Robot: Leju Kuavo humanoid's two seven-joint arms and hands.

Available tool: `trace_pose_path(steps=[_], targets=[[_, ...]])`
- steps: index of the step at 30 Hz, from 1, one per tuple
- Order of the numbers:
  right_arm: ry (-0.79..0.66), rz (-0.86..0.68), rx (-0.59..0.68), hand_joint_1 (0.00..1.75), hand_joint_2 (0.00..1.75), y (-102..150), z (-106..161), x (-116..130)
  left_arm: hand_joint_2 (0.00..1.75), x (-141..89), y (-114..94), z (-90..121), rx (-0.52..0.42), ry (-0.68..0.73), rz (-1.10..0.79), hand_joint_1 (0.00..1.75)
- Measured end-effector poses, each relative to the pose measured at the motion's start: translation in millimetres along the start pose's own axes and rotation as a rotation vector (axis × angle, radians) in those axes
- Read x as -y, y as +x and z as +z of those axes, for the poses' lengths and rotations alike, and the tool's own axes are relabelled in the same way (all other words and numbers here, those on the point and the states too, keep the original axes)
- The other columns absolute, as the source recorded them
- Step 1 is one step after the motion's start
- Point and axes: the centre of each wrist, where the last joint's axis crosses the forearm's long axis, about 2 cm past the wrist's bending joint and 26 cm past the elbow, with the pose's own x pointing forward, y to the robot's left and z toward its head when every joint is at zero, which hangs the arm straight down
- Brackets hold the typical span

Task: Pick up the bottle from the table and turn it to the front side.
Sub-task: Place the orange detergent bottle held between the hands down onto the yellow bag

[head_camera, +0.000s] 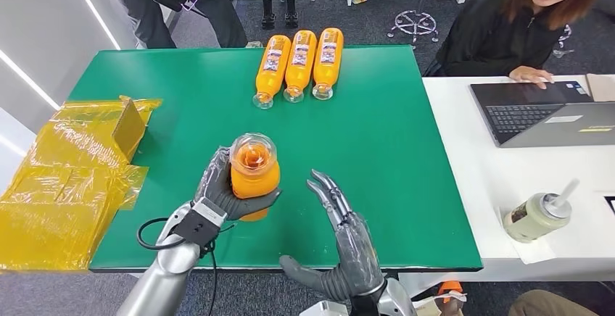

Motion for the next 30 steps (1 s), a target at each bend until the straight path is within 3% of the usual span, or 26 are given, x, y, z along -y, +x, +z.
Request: trace_pose_path(steps=[17,25,30], targets=[[0.035,-0.053,-0.065,0.00,1.75,-15.6,39.7,-6.4,1.75,-138.3,-91.2,101.4,-0.470,-0.155,-0.634,1.75],[0.039,-0.082,-0.079,0.00,1.75,-19.1,47.7,-7.8,1.75,-163.9,-115.0,136.8,-0.652,-0.191,-0.949,1.74],[0.038,-0.089,-0.088,0.00,1.75,-20.2,49.4,-7.2,1.75,-166.9,-127.1,154.1,-0.787,-0.247,-1.081,1.71]])
